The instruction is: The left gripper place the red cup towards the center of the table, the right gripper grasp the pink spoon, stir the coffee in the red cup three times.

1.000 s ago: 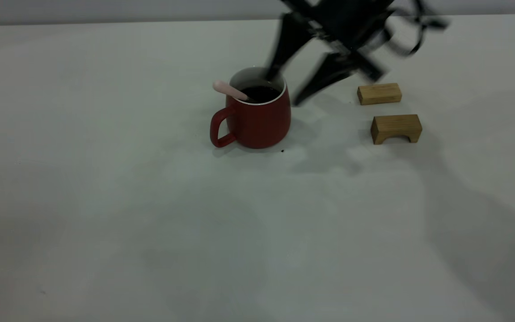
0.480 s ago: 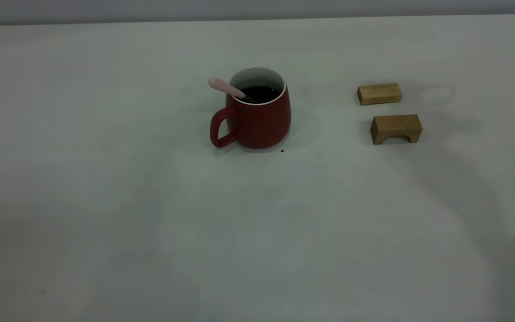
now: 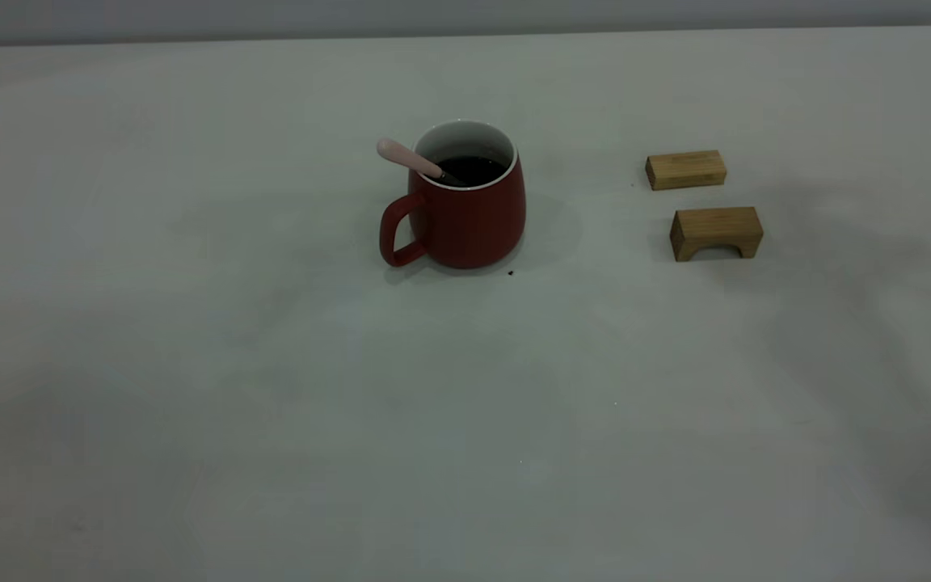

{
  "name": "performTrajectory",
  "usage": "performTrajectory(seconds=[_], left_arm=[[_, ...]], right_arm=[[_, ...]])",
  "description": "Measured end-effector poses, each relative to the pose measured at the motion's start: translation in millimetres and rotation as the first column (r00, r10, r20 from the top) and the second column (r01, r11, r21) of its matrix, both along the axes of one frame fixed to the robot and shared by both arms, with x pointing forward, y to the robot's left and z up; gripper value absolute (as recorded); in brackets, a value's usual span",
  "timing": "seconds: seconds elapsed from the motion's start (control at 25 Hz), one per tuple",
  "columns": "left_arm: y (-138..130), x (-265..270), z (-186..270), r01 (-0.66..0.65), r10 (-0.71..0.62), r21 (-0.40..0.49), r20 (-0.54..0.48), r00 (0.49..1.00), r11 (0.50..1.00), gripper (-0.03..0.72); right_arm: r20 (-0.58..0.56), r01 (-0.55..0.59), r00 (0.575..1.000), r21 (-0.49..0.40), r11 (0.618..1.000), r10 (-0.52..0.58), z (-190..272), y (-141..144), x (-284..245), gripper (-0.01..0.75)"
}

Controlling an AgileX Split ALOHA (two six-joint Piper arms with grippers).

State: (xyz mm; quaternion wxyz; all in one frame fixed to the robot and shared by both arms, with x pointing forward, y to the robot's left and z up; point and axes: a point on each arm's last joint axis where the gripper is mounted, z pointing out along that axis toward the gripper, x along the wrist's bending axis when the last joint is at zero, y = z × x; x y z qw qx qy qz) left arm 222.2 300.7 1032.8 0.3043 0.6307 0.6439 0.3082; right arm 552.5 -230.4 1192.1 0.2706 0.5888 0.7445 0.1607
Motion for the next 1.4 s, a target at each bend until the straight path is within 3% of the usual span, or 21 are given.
performTrajectory(seconds=[0.24,0.52,0.64,0.76,1.0,1.4], left_arm=[[0.0,0.0,0.0,0.000,0.000,0.000,0.000,1.000,1.000,0.501],[0.0,0.0,0.0,0.000,0.000,0.000,0.000,1.000,1.000,0.501],[0.0,0.0,0.0,0.000,0.000,0.000,0.000,1.000,1.000,0.501],[0.0,0.0,0.0,0.000,0.000,0.000,0.000,1.000,1.000,0.501],[0.0,0.0,0.0,0.000,0.000,0.000,0.000,1.000,1.000,0.501],[0.0,0.0,0.0,0.000,0.000,0.000,0.000,1.000,1.000,0.501]], right_arm=[[0.274,-0.035,0.962,0.086,0.996,0.010,80.1,-25.7,-96.1,0.235],[0.523,-0.142,0.852,0.219,0.965,0.007,121.7,-54.8,-227.0,0.237],[0.567,-0.140,0.824,0.225,0.964,-0.013,104.4,-69.4,-275.6,0.237],[0.567,-0.111,0.823,0.222,0.969,-0.036,74.3,-78.1,-304.9,0.237],[0.511,-0.035,0.855,0.220,0.975,-0.085,-5.1,-82.8,-335.1,0.237],[0.404,-0.047,0.912,0.256,0.965,-0.063,-114.7,-76.9,-339.5,0.237]])
